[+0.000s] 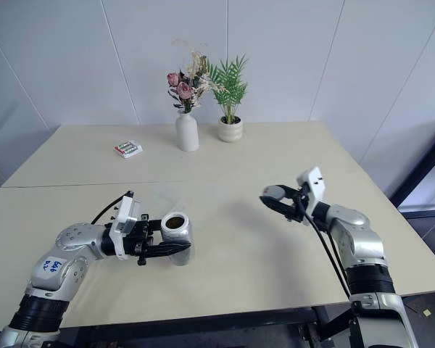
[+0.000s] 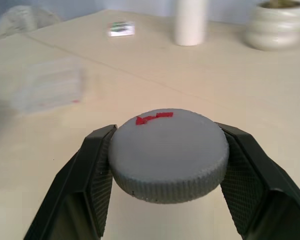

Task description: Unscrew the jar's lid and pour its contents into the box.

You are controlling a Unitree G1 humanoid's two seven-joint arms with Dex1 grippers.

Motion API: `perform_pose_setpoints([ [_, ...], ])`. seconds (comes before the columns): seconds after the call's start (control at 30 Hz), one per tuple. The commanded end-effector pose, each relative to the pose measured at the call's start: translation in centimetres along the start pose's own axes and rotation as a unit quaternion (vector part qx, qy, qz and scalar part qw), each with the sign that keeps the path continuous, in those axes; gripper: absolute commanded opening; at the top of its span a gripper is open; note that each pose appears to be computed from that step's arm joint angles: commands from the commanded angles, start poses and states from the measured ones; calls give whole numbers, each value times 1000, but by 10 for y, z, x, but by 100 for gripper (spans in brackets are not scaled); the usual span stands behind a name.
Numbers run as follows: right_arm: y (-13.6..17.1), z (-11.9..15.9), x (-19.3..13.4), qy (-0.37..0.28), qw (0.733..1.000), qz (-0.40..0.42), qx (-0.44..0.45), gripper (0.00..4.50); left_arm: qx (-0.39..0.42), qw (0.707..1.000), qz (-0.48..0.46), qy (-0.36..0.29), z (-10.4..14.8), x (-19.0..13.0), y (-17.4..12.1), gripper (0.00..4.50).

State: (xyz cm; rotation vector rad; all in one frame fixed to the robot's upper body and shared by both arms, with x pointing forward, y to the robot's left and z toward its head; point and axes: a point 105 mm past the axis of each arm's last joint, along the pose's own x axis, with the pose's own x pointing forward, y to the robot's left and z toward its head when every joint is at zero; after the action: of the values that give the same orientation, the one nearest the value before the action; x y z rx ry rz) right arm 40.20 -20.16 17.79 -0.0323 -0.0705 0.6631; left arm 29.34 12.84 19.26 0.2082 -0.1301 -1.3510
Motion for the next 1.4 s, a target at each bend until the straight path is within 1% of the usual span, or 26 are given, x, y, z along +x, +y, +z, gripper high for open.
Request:
perform_pose_setpoints([
  [0.03, -18, -13, -9, -1, 998, -58, -15, 263, 16, 1000, 6, -15, 13, -4, -2, 210],
  [0.17, -22, -43, -12, 29, 996, -88, -16, 263, 16, 1000, 10, -15, 15, -5, -1, 210],
  [0.3, -23, -53, -13, 36, 994, -98, -13, 263, 17, 1000, 13, -15, 16, -6, -1, 210],
  [0.37, -22, -55, -13, 38, 995, -92, 0, 332, 16, 1000, 15, -16, 16, -5, 0, 210],
  [0.4, -21, -56, -13, 39, 995, -89, 2, 353, 16, 1000, 16, -17, 16, -5, 0, 210],
  [0.47, -18, -56, -12, 42, 996, -77, 4, 422, 15, 1000, 16, -17, 16, -5, 0, 210],
  [0.5, -19, -55, -13, 40, 996, -78, 3, 445, 15, 1000, 17, -18, 16, -5, 0, 210],
  [0.6, -23, -44, -17, 27, 996, -81, -6, 445, 15, 999, 20, -20, 17, -5, 1, 210],
  [0.7, -20, -25, -18, 7, 998, -55, -22, 445, 16, 999, 25, -21, 18, -6, 2, 210],
  [0.73, -14, -12, -16, -6, 999, -28, -29, 445, 16, 999, 30, -22, 19, -8, 2, 210],
  [0.77, 0, 9, -12, -26, 999, 21, -38, 445, 16, 999, 37, -23, 19, -10, 3, 210],
  [0.83, 21, 39, -6, -53, 994, 84, -45, 445, 11, 999, 45, -27, 22, -14, 3, 210],
  [0.9, 36, 54, -1, -57, 989, 122, -53, 445, 8, 998, 51, -30, 24, -17, 2, 210],
  [1.03, 66, 63, 6, -32, 976, 201, -84, 445, 5, 997, 74, -31, 26, -26, 2, 210],
  [1.07, 81, 64, 11, -14, 965, 241, -102, 445, 2, 995, 90, -34, 28, -31, 2, 210],
  [1.13, 112, 73, 19, -7, 940, 321, -114, 445, -4, 992, 122, -42, 33, -43, 3, 210],
  [1.2, 127, 85, 28, -28, 931, 344, -115, 445, -6, 988, 146, -42, 35, -53, 4, 210],
  [1.27, 134, 90, 33, -40, 927, 352, -120, 445, -8, 986, 161, -39, 36, -59, 5, 210],
  [1.4, 147, 88, 42, -44, 920, 367, -130, 445, -8, 978, 206, -19, 29, -82, 10, 210],
])
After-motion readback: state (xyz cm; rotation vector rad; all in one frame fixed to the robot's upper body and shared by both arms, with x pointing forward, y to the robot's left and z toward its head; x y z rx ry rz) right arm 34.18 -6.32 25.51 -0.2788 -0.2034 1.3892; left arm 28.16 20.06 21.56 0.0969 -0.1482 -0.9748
